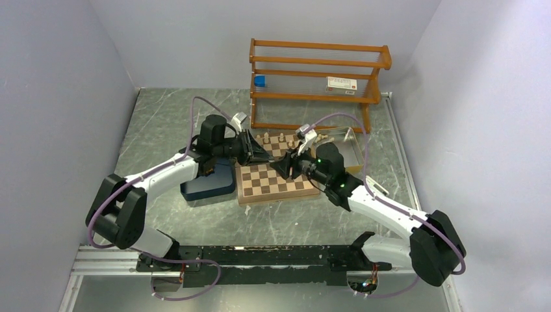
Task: Set up the chess pieces on the board
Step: Place the chess piece on the chessboard.
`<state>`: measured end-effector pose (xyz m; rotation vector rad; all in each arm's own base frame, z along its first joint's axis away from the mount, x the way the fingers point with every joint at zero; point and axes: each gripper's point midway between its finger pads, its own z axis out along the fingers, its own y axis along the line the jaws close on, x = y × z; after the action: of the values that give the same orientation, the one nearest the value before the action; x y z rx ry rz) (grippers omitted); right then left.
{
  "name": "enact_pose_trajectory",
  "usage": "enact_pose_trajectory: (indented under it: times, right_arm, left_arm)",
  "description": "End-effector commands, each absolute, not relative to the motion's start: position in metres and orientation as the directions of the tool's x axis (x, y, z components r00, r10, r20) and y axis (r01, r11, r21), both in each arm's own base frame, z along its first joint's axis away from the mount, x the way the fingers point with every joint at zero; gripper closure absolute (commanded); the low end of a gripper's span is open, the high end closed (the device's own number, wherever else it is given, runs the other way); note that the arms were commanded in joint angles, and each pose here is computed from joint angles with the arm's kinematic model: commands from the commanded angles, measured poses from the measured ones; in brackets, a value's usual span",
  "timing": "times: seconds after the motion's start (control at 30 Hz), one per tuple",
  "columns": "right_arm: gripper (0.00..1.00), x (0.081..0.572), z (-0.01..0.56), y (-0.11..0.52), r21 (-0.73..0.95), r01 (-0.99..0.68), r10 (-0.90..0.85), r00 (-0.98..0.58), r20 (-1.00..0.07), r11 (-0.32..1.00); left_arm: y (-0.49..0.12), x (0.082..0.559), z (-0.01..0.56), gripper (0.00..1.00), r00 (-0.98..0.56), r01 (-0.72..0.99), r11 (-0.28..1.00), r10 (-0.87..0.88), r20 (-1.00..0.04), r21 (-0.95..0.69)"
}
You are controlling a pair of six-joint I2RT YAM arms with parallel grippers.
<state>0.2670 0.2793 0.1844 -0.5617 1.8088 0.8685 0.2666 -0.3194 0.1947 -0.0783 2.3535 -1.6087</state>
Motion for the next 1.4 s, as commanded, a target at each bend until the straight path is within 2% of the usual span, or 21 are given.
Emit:
enact_pose_trajectory:
  times: [0.0,0.17,0.3,0.4,0.5,0.67,0.87,0.93,1.0,1.17,1.3,1.37]
  right_arm:
    - [0.51,0.267,0.221,0.277,0.458,-0.661,0.249,-0.390,-0.887,0.595]
    - [0.35,0.259,0.246,0.273,0.616,-0.614,0.449,-0.427,-0.785,0.494]
    - [0.36,0.256,0.261,0.274,0.689,-0.595,0.536,-0.452,-0.713,0.413]
    - [0.37,0.261,0.260,0.274,0.723,-0.556,0.561,-0.472,-0.680,0.410]
    - [0.44,0.262,0.261,0.273,0.746,-0.541,0.586,-0.479,-0.653,0.388]
    - [0.60,0.262,0.263,0.276,0.758,-0.540,0.595,-0.491,-0.636,0.365]
    - [0.59,0.263,0.255,0.277,0.786,-0.508,0.607,-0.516,-0.605,0.352]
    - [0.54,0.263,0.252,0.277,0.788,-0.503,0.605,-0.519,-0.604,0.355]
    - [0.54,0.264,0.249,0.276,0.791,-0.492,0.603,-0.524,-0.602,0.363]
    - [0.68,0.263,0.247,0.277,0.796,-0.493,0.605,-0.530,-0.594,0.350]
    - [0.74,0.262,0.251,0.278,0.796,-0.502,0.607,-0.530,-0.592,0.338]
    - [0.82,0.262,0.252,0.279,0.794,-0.507,0.607,-0.529,-0.594,0.335]
  left_arm:
    - [-0.319,0.268,0.231,0.86,-0.948,0.119,0.209,-0.266,-0.174,-0.971]
    - [-0.317,0.270,0.245,0.87,-0.941,0.094,0.125,-0.314,-0.129,-0.988]
    - [-0.316,0.270,0.252,0.87,-0.939,0.065,0.068,-0.333,-0.084,-0.996]
    - [-0.314,0.268,0.261,0.88,-0.936,0.048,-0.013,-0.350,-0.041,-0.999]
    - [-0.313,0.267,0.262,0.88,-0.935,0.035,-0.037,-0.353,-0.020,-0.999]
    - [-0.311,0.266,0.263,0.89,-0.932,0.028,-0.059,-0.363,-0.005,-0.998]
    - [-0.309,0.265,0.264,0.90,-0.929,0.012,-0.099,-0.368,0.025,-0.995]
    - [-0.308,0.265,0.264,0.90,-0.926,0.006,-0.107,-0.375,0.035,-0.994]
    - [-0.308,0.265,0.263,0.90,-0.926,0.005,-0.110,-0.375,0.037,-0.994]
    - [-0.307,0.266,0.261,0.91,-0.922,0.001,-0.111,-0.384,0.042,-0.994]
    - [-0.306,0.267,0.259,0.91,-0.919,-0.001,-0.110,-0.392,0.044,-0.994]
    - [-0.307,0.267,0.257,0.91,-0.921,-0.002,-0.110,-0.388,0.045,-0.994]
